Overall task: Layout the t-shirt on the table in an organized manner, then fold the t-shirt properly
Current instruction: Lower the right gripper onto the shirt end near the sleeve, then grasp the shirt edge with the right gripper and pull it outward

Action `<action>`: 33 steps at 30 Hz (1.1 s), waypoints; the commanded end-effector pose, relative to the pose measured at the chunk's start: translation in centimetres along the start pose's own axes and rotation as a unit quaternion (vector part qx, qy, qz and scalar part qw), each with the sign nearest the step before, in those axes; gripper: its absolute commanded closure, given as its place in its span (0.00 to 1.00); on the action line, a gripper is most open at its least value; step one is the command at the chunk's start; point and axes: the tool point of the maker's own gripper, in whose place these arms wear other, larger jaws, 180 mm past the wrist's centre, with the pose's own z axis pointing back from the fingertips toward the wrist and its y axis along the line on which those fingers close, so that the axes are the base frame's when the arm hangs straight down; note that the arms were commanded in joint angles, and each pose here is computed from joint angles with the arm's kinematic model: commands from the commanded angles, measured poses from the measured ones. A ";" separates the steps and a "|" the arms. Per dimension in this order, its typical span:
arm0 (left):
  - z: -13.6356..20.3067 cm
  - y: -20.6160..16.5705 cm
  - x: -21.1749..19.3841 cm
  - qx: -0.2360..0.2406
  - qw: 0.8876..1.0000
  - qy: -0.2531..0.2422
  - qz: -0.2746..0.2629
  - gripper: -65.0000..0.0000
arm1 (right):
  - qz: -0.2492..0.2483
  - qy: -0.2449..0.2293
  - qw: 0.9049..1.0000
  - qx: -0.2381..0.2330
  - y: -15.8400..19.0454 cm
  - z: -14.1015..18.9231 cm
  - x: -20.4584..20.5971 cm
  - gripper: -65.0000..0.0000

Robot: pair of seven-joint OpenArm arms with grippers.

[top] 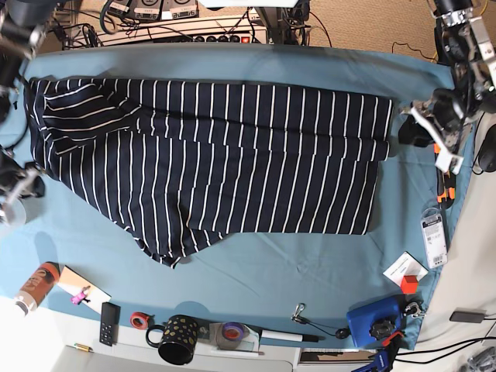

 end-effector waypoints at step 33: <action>-1.0 -2.0 3.8 -0.019 0.998 -0.035 -0.048 0.65 | 0.163 0.050 0.976 0.136 14.5 -3.5 4.7 1.00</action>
